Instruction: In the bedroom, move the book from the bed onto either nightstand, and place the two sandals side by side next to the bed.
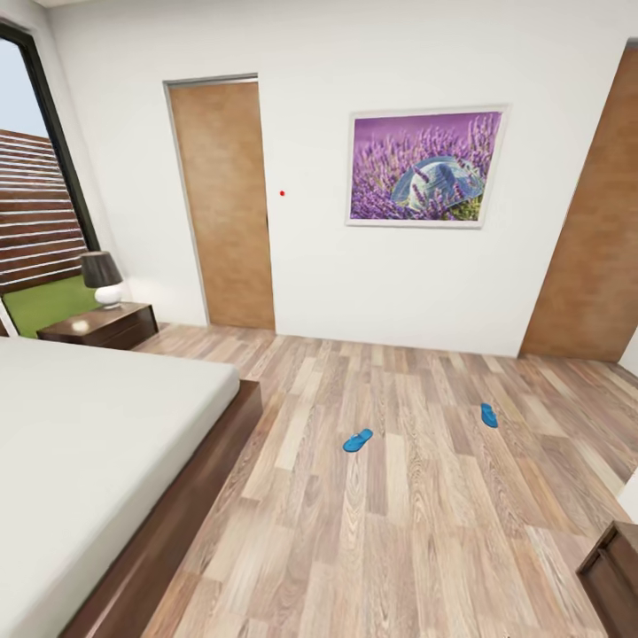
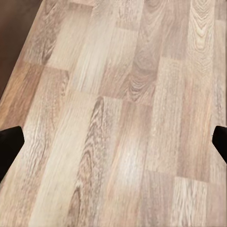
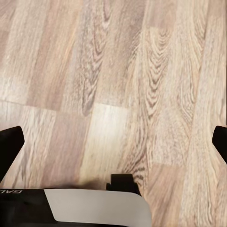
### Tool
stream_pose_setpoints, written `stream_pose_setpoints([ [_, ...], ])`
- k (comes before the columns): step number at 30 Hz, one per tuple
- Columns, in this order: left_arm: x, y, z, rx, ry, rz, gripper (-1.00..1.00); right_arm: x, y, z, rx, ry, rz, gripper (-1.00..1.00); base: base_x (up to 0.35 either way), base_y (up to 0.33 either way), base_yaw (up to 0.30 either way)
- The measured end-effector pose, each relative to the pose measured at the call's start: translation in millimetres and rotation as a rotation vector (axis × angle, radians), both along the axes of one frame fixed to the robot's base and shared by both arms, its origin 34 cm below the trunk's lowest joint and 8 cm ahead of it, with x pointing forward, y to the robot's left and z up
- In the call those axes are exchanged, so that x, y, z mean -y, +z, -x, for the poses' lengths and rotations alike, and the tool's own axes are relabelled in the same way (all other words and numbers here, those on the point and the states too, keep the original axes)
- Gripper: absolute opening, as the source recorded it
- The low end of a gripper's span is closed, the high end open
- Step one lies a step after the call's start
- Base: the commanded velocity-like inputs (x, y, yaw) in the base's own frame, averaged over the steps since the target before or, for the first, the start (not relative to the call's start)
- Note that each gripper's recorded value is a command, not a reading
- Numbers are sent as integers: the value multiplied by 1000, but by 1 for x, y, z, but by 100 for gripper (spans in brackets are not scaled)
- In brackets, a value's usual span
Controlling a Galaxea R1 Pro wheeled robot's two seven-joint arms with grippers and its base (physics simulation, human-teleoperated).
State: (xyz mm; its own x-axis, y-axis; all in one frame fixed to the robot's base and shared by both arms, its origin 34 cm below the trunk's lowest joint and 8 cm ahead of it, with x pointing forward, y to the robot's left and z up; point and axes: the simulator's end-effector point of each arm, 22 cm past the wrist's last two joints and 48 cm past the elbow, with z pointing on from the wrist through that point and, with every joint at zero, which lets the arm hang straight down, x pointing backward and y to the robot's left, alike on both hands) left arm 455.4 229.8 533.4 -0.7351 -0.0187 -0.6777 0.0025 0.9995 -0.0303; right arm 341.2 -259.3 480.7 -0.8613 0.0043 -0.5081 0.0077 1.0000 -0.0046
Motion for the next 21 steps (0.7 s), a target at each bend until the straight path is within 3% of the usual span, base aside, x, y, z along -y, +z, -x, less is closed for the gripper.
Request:
stream_pose_setpoints([
  [7,0,1,0,2,0,0,100,-1,0,-1,2,1,-1,100,90,38,-199],
  [21,1,1,0,2,0,1,100,-1,1,-1,2,-2,0,100,290,73,-15],
])
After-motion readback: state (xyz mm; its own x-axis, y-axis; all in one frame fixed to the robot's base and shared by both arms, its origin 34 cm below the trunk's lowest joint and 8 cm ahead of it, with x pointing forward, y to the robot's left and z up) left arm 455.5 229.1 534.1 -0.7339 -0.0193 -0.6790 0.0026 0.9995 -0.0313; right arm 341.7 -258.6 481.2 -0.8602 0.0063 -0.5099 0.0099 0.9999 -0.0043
